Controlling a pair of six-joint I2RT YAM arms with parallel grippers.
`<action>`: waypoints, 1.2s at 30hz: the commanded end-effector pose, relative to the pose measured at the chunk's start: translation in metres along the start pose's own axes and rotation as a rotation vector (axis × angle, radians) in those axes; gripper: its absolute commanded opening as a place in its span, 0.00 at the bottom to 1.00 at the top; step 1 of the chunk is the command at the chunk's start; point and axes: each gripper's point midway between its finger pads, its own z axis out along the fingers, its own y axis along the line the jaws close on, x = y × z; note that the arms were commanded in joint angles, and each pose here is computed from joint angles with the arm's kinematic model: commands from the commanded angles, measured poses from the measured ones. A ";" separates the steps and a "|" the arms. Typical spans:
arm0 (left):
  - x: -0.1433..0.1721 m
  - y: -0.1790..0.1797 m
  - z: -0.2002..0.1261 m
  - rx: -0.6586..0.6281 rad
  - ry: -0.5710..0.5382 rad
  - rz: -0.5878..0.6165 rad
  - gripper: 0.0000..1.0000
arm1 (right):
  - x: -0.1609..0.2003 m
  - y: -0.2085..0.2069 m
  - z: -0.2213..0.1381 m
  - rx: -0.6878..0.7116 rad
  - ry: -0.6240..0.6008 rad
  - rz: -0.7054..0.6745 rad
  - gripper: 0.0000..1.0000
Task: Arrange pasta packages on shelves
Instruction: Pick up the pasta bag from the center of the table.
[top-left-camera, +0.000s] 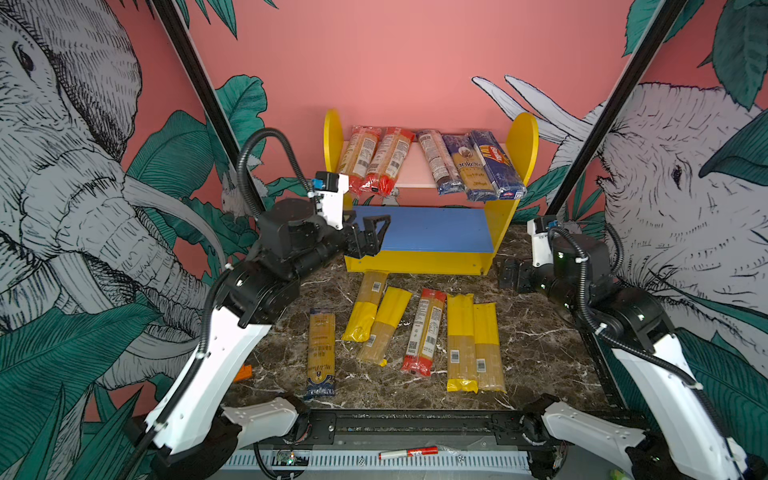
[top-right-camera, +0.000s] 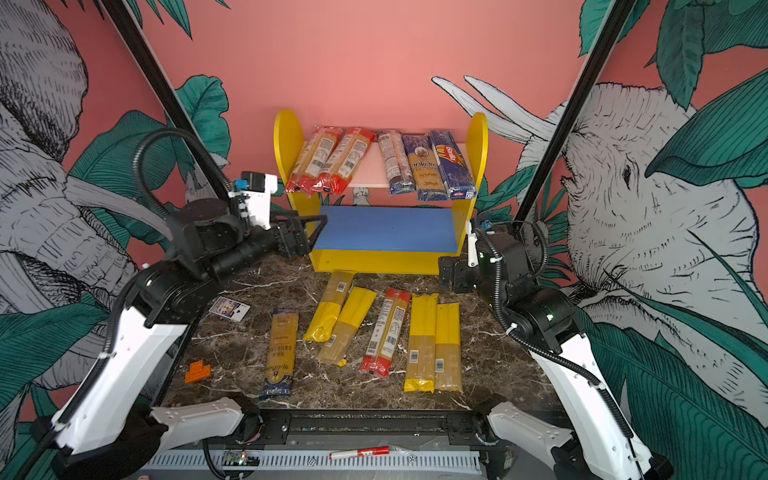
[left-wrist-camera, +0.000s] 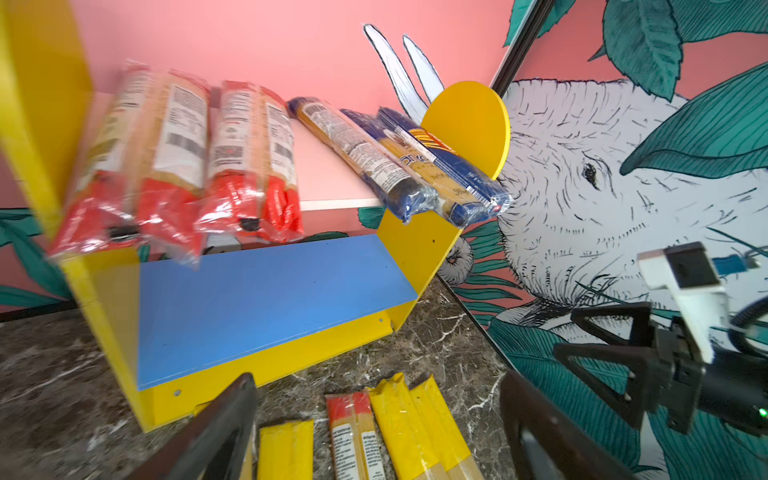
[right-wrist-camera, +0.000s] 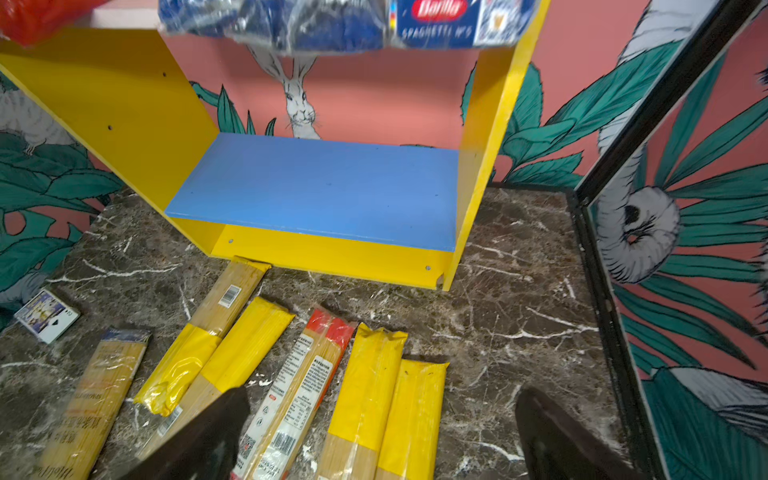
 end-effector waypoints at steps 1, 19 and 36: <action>0.037 0.032 -0.004 -0.143 0.088 0.028 0.92 | 0.001 0.014 0.011 -0.066 0.000 0.063 0.99; 0.153 0.084 -0.033 -0.288 0.279 -0.001 0.99 | 0.145 0.084 0.099 -0.127 0.367 0.040 0.99; 0.223 0.112 -0.035 -0.381 0.462 -0.010 0.99 | 0.261 0.130 0.147 -0.029 0.643 -0.001 0.99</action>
